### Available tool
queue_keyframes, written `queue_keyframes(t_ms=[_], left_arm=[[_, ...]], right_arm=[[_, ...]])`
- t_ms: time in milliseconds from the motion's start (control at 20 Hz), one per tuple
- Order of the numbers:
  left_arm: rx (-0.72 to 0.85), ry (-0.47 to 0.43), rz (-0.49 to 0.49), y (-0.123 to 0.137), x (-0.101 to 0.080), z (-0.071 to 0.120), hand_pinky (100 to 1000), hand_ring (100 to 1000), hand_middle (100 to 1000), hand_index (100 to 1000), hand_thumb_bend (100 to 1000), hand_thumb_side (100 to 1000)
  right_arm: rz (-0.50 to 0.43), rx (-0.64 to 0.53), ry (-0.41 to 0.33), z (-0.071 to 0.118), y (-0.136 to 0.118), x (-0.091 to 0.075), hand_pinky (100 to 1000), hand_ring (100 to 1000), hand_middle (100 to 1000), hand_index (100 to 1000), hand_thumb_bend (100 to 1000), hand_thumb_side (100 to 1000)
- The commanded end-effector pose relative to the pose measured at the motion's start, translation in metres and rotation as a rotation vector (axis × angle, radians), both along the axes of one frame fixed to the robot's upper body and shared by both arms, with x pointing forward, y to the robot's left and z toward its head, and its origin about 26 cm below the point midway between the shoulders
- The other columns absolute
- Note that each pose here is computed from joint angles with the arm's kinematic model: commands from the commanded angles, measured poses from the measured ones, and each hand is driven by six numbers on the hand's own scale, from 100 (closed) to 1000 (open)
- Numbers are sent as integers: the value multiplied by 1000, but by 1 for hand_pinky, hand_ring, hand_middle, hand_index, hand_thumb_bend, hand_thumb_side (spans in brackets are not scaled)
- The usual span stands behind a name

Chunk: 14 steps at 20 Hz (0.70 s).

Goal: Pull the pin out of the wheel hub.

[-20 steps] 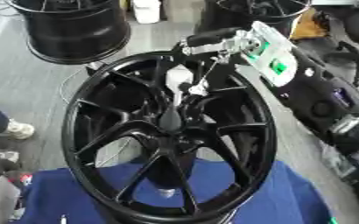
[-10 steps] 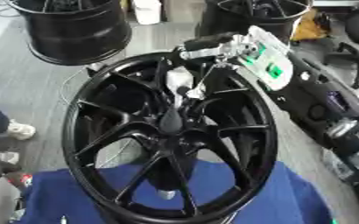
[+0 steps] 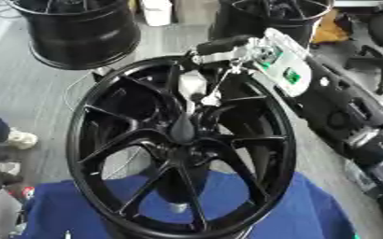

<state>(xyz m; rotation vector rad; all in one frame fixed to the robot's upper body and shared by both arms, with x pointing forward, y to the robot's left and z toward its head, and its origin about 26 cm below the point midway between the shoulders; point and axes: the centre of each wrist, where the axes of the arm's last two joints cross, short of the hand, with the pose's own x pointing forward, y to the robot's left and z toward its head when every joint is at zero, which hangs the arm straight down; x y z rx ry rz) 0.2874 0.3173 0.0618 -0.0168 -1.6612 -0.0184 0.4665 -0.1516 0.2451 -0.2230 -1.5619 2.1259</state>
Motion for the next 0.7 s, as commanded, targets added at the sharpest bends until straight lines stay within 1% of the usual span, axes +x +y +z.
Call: queue_keyframes(t_ms=[50, 150, 200, 400, 600, 700], left_arm=[[13, -25, -6, 0, 2, 8, 625, 429, 240, 639, 520, 585], [13, -25, -6, 0, 2, 8, 625, 429, 240, 639, 520, 585], [14, -24, -5, 0, 2, 8, 625, 428, 240, 639, 521, 584], [19, -17, 5, 3, 0, 7, 625, 428, 240, 639, 522, 584], [23, -12, 11, 5, 0, 6, 625, 428, 240, 639, 523, 583], [26, -8, 19, 7, -1, 6, 625, 428, 240, 639, 523, 583]], right_arm=[[128, -117, -40, 20, -3, -1, 763, 694, 434, 835, 100, 120], [127, -115, -40, 20, -3, -1, 763, 694, 434, 835, 100, 120], [126, -111, -44, 23, -3, -1, 763, 686, 426, 835, 100, 105], [97, -46, -96, 57, -18, -6, 765, 684, 425, 838, 100, 102], [72, 14, -136, 84, -33, -12, 768, 682, 424, 840, 100, 100], [43, 61, -166, 102, -46, -17, 769, 675, 418, 839, 100, 100]])
